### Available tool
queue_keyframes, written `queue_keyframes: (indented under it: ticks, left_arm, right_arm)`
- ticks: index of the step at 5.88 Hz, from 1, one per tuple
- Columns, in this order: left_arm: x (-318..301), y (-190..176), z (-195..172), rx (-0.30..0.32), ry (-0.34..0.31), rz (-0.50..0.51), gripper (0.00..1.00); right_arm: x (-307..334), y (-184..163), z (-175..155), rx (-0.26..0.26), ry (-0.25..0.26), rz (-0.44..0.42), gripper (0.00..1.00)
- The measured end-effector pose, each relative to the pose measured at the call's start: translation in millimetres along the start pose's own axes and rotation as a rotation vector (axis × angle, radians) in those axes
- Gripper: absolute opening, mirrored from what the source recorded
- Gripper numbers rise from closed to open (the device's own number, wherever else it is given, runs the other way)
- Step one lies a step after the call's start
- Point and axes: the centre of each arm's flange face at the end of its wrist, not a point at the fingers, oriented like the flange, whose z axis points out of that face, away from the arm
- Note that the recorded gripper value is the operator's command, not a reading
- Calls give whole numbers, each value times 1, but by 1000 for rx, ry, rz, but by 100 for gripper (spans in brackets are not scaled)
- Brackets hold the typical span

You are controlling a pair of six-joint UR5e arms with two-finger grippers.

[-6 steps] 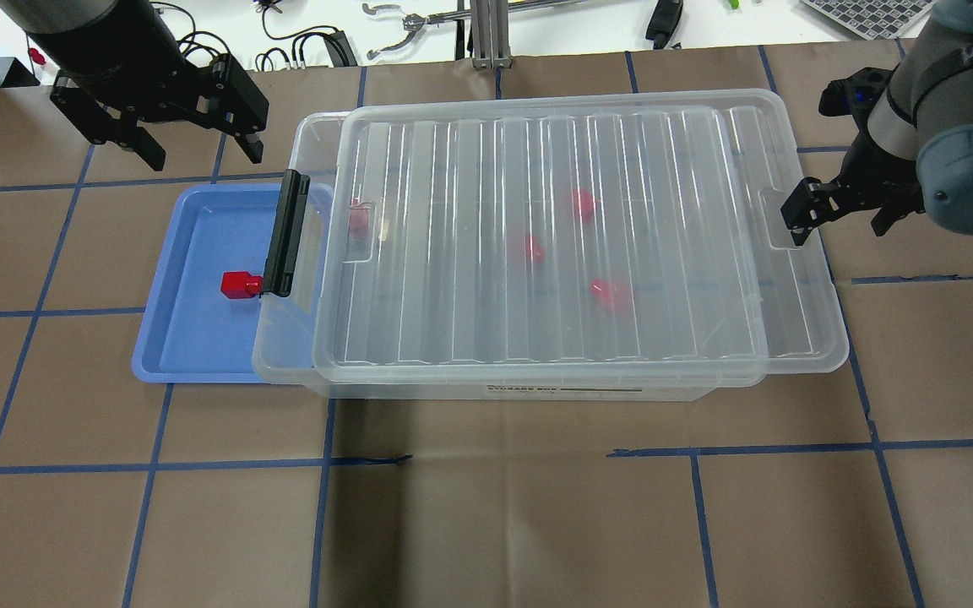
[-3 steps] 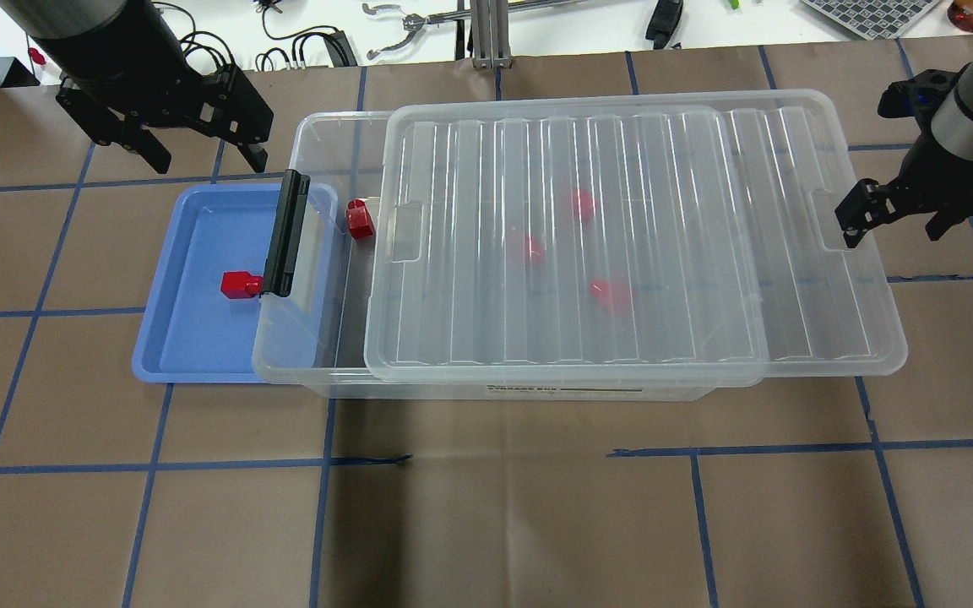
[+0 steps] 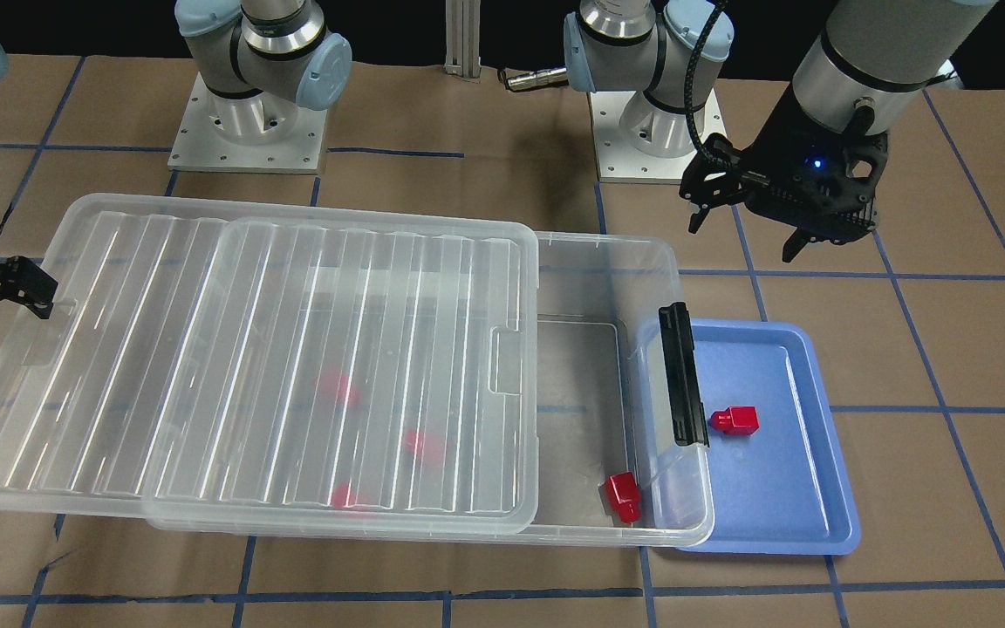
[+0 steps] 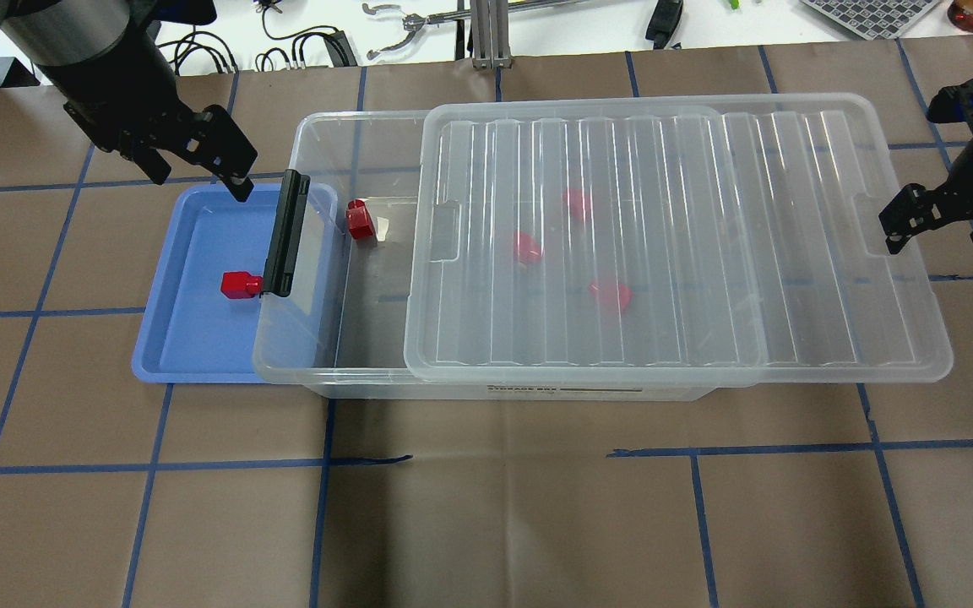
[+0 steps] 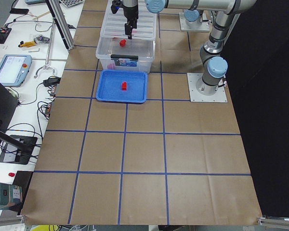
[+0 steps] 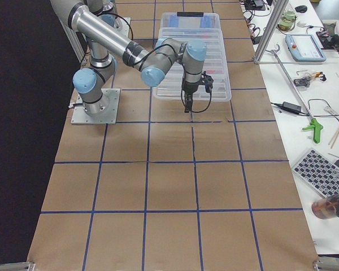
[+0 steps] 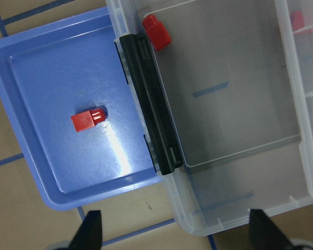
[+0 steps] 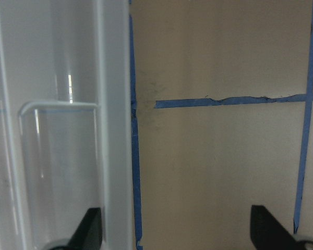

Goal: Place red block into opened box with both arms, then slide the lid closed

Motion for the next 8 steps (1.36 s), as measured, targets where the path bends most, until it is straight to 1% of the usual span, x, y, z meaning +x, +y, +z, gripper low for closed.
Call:
queue_keyframes:
  ticks: [1,2,3,4,6,7,8]
  left_arm:
    - [-17,7,9,-26,20,136,98]
    - [-32,9,20,-64,19,302,98]
    - [-47,1,33,-89,0,484,98]
    - [-69,-9,46,-86,-19,618,98]
    - [-122,-21,75,-69,-36,900,98]
    - [-134,-23,91,-61,-43,973,98]
    - [-140,-19,112,-60,-41,994,98]
  right_arm:
    - [10,2,1,-2,0,7,100]
    - [17,4,2,-3,0,9,100]
    - [25,5,2,-2,-1,8,100]
    - [33,7,2,-2,-2,4,100]
    - [47,10,1,1,-2,4,100]
    - [50,11,-1,3,1,6,100]
    - [50,12,-5,8,4,11,100]
